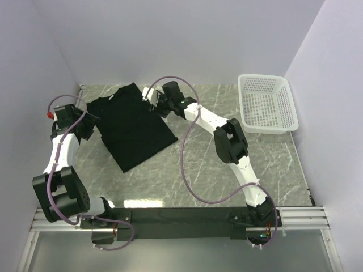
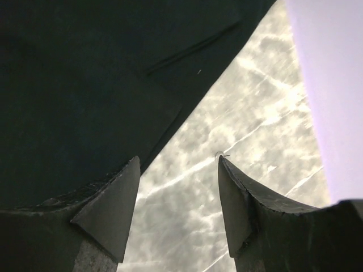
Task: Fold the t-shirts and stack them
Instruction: Fold the tshirt
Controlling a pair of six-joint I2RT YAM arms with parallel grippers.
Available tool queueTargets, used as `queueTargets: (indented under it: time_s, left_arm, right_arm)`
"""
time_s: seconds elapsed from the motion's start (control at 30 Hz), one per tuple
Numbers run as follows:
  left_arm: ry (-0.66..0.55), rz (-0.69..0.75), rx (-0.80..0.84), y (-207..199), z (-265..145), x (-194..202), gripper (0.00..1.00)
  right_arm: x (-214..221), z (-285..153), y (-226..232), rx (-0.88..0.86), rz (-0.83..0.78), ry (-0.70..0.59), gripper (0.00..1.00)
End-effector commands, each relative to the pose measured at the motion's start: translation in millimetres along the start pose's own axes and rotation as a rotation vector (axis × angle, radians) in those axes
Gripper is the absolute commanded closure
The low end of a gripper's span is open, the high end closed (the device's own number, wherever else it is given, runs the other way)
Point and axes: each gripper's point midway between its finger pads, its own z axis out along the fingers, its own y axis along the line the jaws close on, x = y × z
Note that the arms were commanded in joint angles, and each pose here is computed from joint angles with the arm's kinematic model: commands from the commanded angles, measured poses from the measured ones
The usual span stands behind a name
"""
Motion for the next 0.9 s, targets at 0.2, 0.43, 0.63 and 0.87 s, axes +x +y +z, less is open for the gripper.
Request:
queueTargets:
  time_s: [0.2,0.43,0.63,0.87]
  left_arm:
    - [0.086,0.235,0.063,2.7,-26.5,18.8,0.32]
    - [0.201,0.182,0.035,40.7,-48.6,69.3,0.24]
    - [0.301,0.028,-0.010,75.5,-71.9,122.0,0.20]
    - [0.396,-0.190,-0.103,112.1,-85.6,172.4,0.28]
  right_arm:
    - [-41.0,-73.6,24.1,-0.289,0.227,-0.075,0.39]
    - [4.1,-154.9,92.9,-0.588,-0.234,-0.170,0.36]
    - [50.5,-163.9,117.5,-0.666,-0.444,-0.089,0.36]
    - [56.5,-129.8,117.0,-0.614,-0.487,-0.041,0.36]
